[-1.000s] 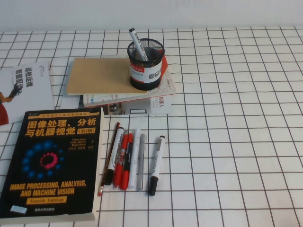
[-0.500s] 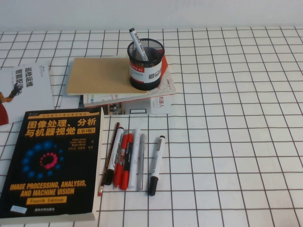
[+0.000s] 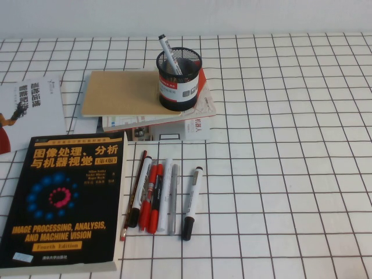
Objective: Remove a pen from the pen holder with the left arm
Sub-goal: 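Take a marker out of the pen holder and lay it on the table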
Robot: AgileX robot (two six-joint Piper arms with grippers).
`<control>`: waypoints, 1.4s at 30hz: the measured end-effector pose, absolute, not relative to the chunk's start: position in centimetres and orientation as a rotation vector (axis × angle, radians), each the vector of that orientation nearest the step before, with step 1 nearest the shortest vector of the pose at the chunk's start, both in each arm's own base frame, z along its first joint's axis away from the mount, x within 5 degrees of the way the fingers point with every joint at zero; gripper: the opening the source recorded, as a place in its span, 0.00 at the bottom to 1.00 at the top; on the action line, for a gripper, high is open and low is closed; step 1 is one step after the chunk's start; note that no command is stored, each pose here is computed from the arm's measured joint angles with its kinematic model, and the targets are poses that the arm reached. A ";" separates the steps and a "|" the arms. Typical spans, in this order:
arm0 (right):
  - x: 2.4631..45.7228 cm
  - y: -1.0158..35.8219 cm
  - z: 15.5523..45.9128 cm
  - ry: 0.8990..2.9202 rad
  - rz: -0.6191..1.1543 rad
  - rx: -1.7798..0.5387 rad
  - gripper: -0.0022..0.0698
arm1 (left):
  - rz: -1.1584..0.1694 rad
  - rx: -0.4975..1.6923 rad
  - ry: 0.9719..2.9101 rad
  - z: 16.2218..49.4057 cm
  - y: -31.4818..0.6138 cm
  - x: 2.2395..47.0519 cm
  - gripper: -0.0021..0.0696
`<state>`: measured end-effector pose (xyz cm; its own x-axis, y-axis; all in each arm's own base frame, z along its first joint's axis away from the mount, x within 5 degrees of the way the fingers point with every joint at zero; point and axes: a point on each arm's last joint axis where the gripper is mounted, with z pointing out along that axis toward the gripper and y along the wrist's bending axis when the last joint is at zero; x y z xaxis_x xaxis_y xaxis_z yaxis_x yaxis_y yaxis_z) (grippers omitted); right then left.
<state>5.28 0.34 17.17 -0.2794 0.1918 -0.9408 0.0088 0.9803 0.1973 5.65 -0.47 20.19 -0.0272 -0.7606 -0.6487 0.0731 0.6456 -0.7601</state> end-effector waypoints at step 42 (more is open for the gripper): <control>5.3 0.3 17.2 1.848 0.178 0.146 0.01 | -0.237 0.272 1.745 31.2 -6.9 20.5 0.03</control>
<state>5.28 0.34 17.17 -0.2794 0.1918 -0.9408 0.0088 0.9803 0.1973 20.48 -6.87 31.19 -0.1813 0.0507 -0.9821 0.3110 0.9504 -0.0084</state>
